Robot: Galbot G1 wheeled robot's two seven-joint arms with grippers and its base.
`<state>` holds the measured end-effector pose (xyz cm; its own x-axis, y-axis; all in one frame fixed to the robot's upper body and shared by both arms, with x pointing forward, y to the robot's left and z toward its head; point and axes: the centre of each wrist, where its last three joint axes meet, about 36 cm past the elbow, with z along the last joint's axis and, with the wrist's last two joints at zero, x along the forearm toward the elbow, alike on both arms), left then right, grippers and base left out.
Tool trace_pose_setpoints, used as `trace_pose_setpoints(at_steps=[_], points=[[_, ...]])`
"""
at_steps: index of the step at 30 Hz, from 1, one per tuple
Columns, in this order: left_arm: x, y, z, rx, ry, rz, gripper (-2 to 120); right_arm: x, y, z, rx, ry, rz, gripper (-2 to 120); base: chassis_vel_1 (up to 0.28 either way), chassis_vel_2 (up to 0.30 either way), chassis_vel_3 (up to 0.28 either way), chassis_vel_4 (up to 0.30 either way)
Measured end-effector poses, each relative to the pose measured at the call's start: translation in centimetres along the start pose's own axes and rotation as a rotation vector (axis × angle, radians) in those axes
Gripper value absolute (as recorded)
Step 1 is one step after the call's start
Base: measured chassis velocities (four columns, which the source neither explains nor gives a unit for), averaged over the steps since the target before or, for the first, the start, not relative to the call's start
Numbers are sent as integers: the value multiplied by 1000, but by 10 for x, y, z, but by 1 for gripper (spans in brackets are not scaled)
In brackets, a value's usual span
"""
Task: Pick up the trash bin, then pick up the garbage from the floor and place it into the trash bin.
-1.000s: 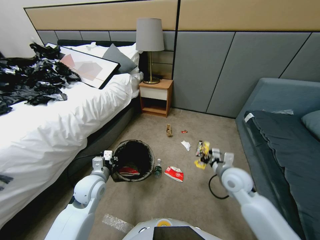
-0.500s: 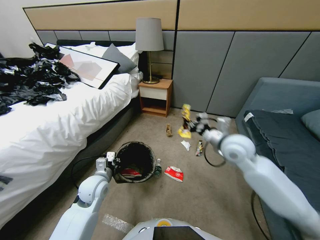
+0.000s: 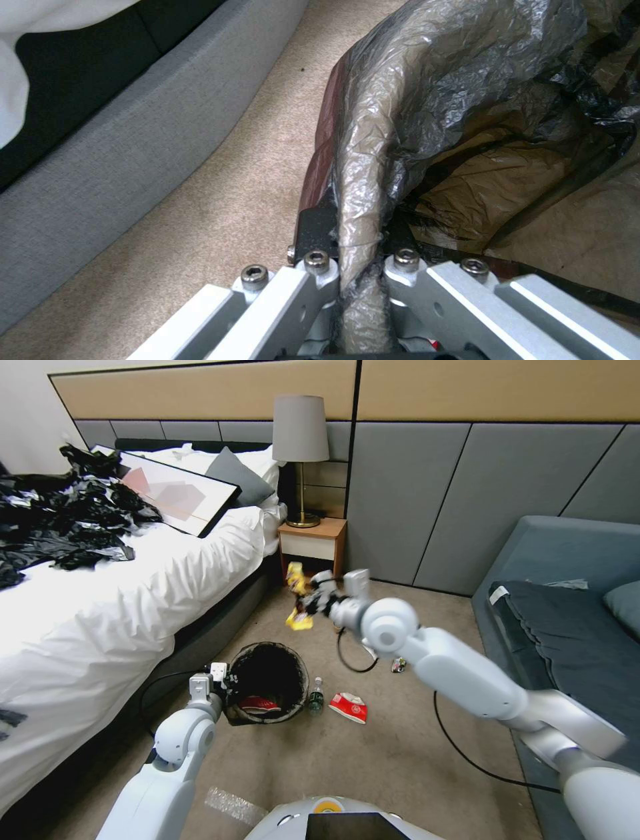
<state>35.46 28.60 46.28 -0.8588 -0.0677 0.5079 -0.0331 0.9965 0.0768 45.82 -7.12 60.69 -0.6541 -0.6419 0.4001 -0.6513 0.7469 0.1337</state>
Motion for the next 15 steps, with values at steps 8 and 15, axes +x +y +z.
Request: trace_pose_setpoints(at_steps=[8,15], points=[[-1,2,1,8,2,-5,0,-21,37,23,0,68,-51,0,0,0,0,0],[-4,3,1,7,6,-8,0,-27,53,47,-20,123,-65,0,0,0,0,0]])
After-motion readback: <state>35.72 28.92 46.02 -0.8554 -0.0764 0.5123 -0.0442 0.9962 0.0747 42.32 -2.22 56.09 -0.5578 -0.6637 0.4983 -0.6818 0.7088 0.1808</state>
